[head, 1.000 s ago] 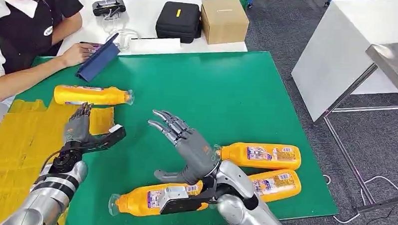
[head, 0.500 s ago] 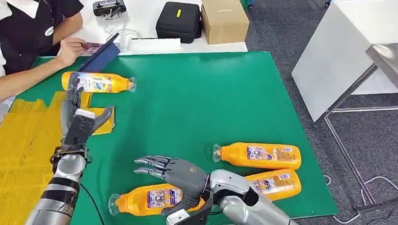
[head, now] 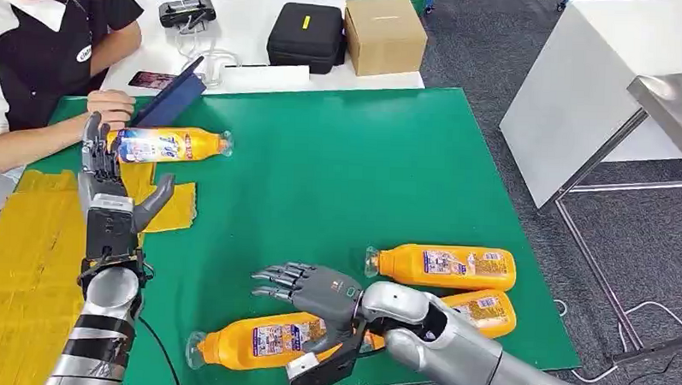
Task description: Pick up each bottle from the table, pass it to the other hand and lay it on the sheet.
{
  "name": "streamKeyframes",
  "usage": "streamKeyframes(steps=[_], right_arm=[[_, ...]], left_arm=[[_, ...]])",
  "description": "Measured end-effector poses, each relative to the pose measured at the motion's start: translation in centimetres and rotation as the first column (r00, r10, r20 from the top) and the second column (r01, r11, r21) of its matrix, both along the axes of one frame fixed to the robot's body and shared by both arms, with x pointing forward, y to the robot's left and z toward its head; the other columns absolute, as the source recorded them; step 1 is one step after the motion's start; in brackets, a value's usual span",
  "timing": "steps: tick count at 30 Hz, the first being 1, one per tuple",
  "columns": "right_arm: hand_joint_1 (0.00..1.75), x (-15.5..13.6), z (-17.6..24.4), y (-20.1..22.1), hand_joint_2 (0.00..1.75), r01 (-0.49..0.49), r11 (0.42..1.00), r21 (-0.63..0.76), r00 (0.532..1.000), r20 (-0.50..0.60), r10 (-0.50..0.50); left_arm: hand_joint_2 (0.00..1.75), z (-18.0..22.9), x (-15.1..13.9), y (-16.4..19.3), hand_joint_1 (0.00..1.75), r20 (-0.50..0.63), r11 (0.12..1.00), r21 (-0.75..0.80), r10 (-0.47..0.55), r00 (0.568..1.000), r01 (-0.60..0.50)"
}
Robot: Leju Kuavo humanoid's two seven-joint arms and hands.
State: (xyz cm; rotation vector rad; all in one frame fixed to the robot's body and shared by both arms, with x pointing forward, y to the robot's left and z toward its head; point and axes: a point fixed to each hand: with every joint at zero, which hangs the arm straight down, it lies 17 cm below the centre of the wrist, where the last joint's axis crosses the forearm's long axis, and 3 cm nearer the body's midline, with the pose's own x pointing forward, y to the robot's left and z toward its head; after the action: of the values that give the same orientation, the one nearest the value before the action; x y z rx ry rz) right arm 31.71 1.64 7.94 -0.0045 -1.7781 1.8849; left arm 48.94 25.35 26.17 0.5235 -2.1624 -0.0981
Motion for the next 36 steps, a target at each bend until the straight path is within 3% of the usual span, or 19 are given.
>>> streamKeyframes(steps=[13, 22, 36], right_arm=[[0.0, 0.2, -1.7, 0.2, 1.75, -0.018, 0.997, -0.081, 0.999, 0.027, 0.02], [0.0, -1.2, -3.1, 1.1, 1.75, -0.07, 0.991, -0.111, 0.997, -0.034, 0.066], [0.0, -1.5, -4.4, 0.8, 1.75, -0.095, 0.981, -0.169, 0.995, -0.034, 0.091]], left_arm=[[1.75, 0.2, -0.4, 0.3, 0.0, 0.01, 1.0, -0.028, 0.003, 1.0, -0.003], [1.75, 0.0, -0.4, 0.4, 0.0, 0.004, 0.998, -0.058, 0.0, 1.0, 0.0], [1.75, -0.5, -0.2, 0.4, 0.0, -0.007, 0.998, -0.064, 0.005, 1.0, -0.005]])
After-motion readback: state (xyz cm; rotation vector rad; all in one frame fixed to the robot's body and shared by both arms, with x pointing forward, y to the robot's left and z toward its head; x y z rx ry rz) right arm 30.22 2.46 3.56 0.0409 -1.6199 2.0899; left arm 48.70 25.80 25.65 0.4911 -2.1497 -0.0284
